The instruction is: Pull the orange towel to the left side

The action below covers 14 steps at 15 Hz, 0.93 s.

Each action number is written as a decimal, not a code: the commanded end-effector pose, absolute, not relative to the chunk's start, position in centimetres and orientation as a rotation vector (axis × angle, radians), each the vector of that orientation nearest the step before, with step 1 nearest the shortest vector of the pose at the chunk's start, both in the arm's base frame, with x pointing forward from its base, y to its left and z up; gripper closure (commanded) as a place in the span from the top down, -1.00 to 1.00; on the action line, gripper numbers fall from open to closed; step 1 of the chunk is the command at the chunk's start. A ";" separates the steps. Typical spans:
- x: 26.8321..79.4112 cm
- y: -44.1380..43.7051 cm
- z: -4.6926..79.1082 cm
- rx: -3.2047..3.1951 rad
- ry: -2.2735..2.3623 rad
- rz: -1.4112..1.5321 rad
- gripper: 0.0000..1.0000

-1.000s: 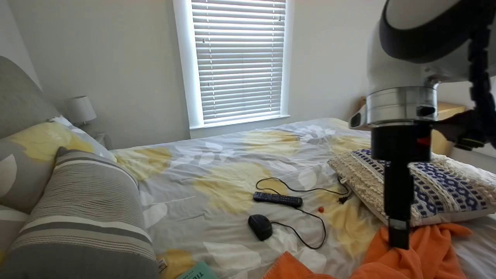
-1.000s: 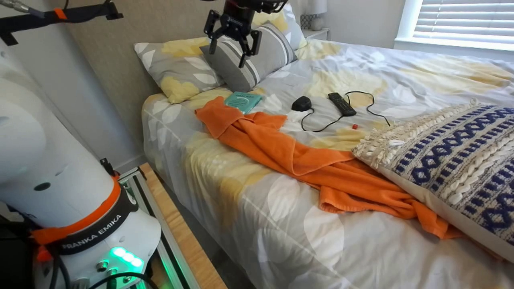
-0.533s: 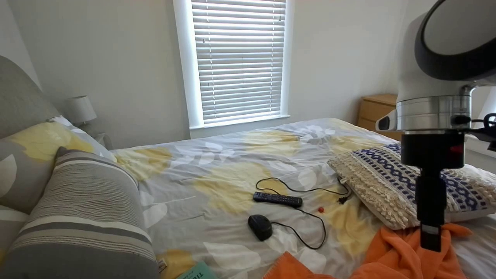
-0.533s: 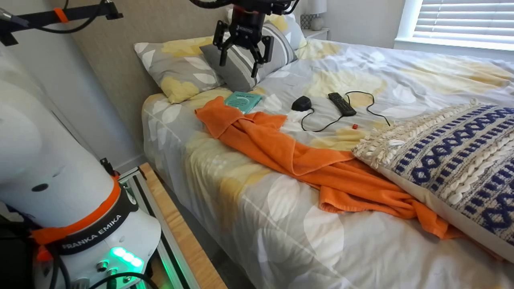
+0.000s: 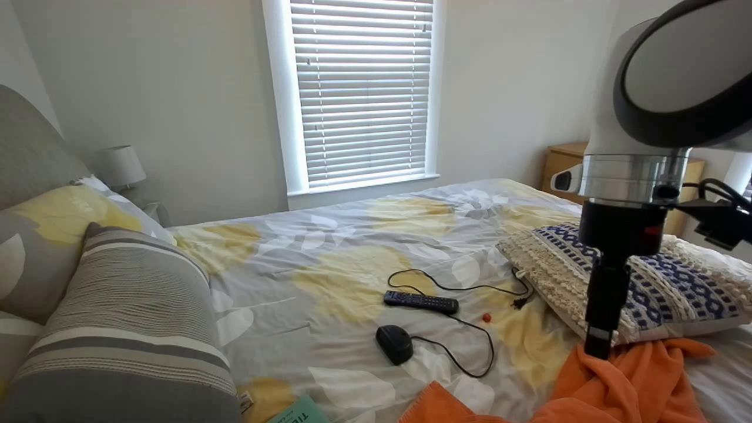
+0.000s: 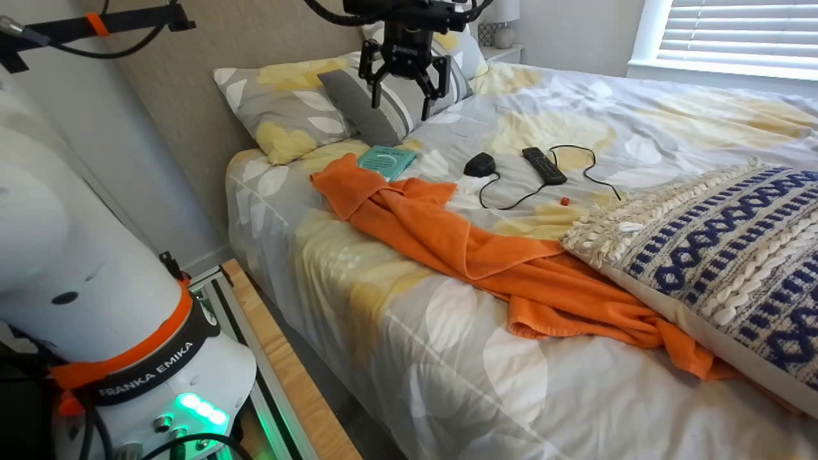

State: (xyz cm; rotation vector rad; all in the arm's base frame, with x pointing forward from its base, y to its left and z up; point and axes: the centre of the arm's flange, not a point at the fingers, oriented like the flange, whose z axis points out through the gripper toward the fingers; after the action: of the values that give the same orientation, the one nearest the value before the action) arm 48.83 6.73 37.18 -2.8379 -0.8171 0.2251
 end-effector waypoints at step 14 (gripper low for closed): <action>52.8 8.1 27.0 -2.835 -0.877 0.049 1.00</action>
State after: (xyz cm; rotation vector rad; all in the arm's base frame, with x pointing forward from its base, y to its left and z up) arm 52.84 8.07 27.02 -2.8350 -0.8774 0.0488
